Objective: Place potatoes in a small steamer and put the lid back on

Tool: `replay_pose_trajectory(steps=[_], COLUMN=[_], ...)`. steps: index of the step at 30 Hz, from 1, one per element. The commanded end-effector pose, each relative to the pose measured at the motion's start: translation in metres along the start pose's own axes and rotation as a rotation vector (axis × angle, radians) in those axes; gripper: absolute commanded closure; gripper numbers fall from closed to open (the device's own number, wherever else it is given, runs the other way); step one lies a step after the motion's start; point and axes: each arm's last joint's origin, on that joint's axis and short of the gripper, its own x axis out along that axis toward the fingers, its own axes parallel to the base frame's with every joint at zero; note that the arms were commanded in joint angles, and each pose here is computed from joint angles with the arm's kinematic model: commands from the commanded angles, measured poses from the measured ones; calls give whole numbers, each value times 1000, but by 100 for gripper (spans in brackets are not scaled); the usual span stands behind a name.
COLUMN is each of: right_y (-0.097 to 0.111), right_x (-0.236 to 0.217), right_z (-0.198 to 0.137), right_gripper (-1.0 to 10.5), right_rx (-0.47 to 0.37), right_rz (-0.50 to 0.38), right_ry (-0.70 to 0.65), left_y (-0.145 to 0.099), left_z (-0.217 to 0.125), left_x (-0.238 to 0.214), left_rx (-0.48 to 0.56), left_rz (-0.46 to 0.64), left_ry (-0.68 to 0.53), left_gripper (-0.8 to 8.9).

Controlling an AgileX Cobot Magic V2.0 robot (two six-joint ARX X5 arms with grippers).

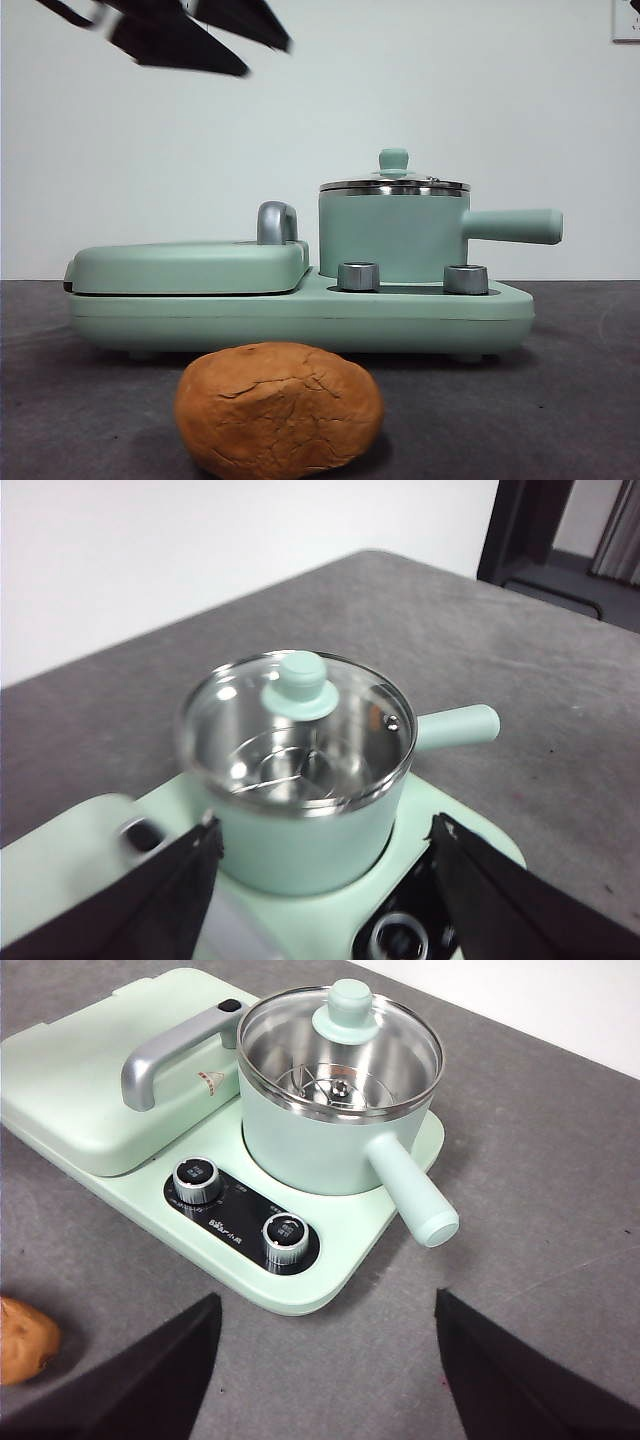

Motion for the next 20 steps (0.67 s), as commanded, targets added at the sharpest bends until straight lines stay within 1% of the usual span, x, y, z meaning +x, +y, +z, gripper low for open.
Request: replay_pose_trajectory(steps=[1, 6, 10, 15, 20], right_y=[0, 0, 0, 0, 0], right_x=[-2, -2, -2, -2, -2], right_z=[5, 5, 5, 5, 5], right_gripper=[608, 608, 608, 608, 608], right_rx=[12, 11, 11, 11, 11], right_rz=[-2, -1, -1, -2, -7], right_ry=[-21, -21, -21, -21, -21], left_y=[-1, 0, 2, 8, 13], left_z=[8, 15, 23, 26, 21], left_x=[29, 74, 107, 136, 157], left_rx=[6, 16, 38, 61, 74], left_rz=[-21, -52, -66, -68, -68], left_ry=[-4, 22, 20, 17, 27], left_gripper=[471, 471, 471, 471, 471])
